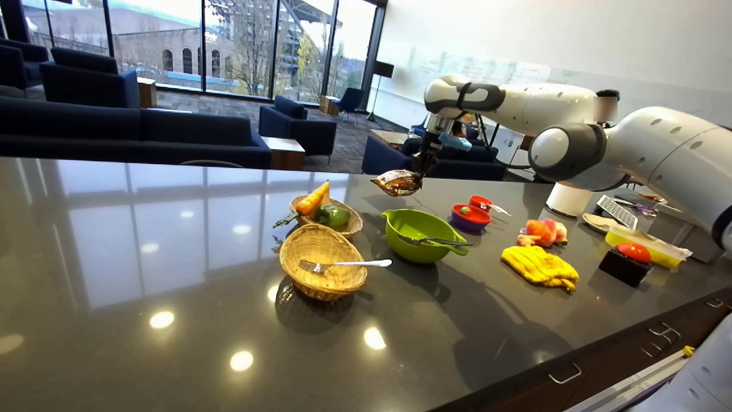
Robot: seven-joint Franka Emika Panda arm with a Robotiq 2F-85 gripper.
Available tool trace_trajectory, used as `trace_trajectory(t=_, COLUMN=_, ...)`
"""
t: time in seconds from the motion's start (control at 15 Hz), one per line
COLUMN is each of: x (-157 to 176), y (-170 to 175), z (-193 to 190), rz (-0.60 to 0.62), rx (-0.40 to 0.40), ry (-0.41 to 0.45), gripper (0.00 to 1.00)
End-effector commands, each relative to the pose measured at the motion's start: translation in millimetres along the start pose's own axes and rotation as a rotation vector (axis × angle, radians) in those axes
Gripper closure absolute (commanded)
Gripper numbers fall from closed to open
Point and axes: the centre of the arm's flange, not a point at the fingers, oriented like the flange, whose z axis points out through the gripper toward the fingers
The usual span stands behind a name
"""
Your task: Put the brown packet inside the green bowl
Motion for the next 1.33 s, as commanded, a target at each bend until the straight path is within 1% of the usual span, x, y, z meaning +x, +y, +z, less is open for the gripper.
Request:
trace_trajectory(t=0.0, x=19, y=-16, z=-17, rz=0.021, rx=-0.069, ry=-0.012, gripper=0.99)
trace_trajectory(t=0.2, x=20, y=-35, z=-20, rz=0.033, rx=-0.1, ry=-0.024, gripper=0.99)
trace_trajectory(t=0.53, x=14, y=-59, z=-36, rz=0.056, rx=-0.117, ry=-0.071, gripper=0.99)
trace_trajectory(t=1.0, x=-7, y=-80, z=-66, rz=0.078, rx=-0.083, ry=-0.185, gripper=0.99)
trace_trajectory(t=1.27, x=-22, y=-89, z=-69, rz=0.094, rx=-0.058, ry=-0.256, gripper=0.99)
